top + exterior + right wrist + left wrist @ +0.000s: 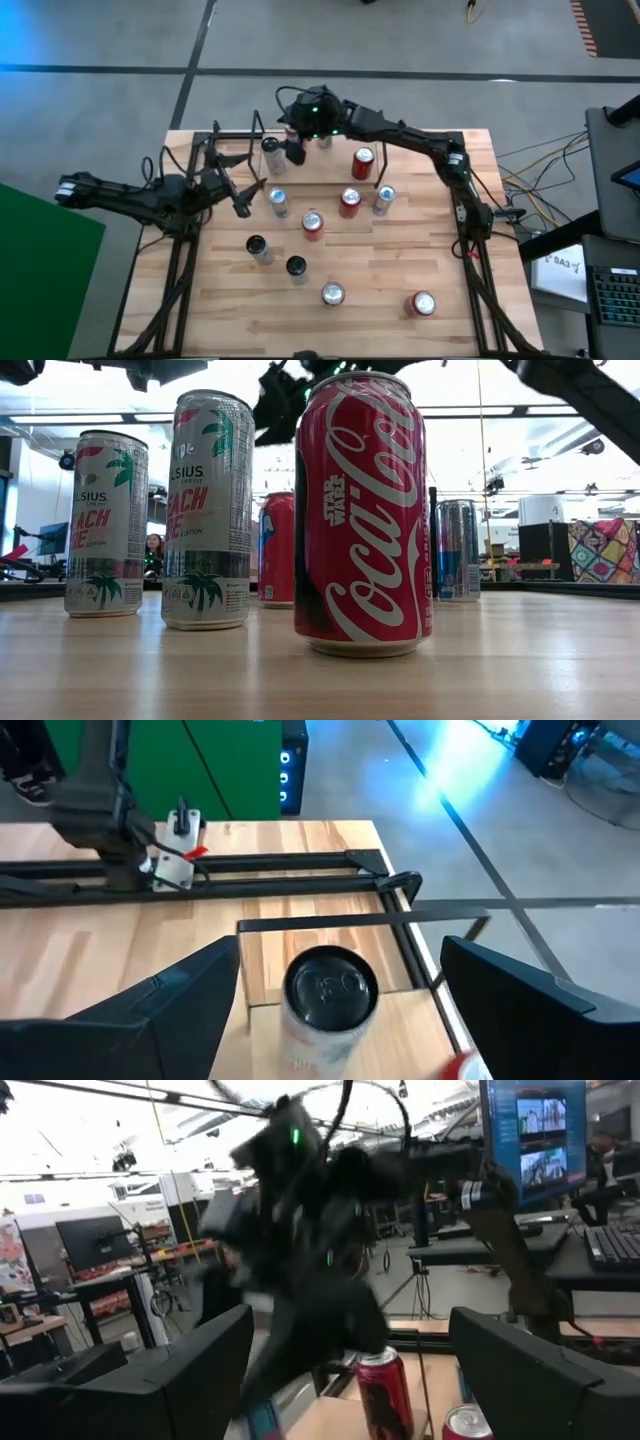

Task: Place canned beverage on shelf
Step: Put the bottom right white soda can on the shelf

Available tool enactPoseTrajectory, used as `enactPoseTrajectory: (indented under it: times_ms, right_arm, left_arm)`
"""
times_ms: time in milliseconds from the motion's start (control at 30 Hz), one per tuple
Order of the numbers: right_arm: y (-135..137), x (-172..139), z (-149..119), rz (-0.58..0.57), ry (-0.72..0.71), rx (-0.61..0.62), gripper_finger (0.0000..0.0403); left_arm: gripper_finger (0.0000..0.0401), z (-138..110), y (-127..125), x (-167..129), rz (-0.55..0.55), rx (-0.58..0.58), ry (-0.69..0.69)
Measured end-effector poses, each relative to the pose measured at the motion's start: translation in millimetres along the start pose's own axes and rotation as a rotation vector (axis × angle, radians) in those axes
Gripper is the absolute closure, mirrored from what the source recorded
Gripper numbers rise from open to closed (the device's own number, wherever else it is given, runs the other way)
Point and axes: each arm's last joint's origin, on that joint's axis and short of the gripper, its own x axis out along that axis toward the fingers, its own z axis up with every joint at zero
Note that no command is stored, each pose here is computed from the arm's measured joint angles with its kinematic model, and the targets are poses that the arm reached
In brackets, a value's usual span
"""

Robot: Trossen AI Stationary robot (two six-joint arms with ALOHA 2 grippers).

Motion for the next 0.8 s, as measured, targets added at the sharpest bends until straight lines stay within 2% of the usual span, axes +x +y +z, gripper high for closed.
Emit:
enactPoseTrajectory:
  times_ms: [233,433,667,800]
  right_arm:
    - [13,-57,30,0.012,0.002,-0.008,0.0078]
    - [32,-94,40,0.037,0.035,-0.017,0.0078]
    - [57,-119,28,-0.032,0.104,-0.034,0.0078]
    - [73,-127,14,-0.027,0.134,-0.034,0.0078]
  left_arm:
    - [0.0091,5,-8,13,-0.012,-0.011,0.034]
    - [0.0092,6,-18,27,-0.04,0.017,0.13]
    - [0.0092,3,-26,38,-0.084,0.093,0.369]
    - [0.0092,-2,-26,43,-0.079,0.131,0.468]
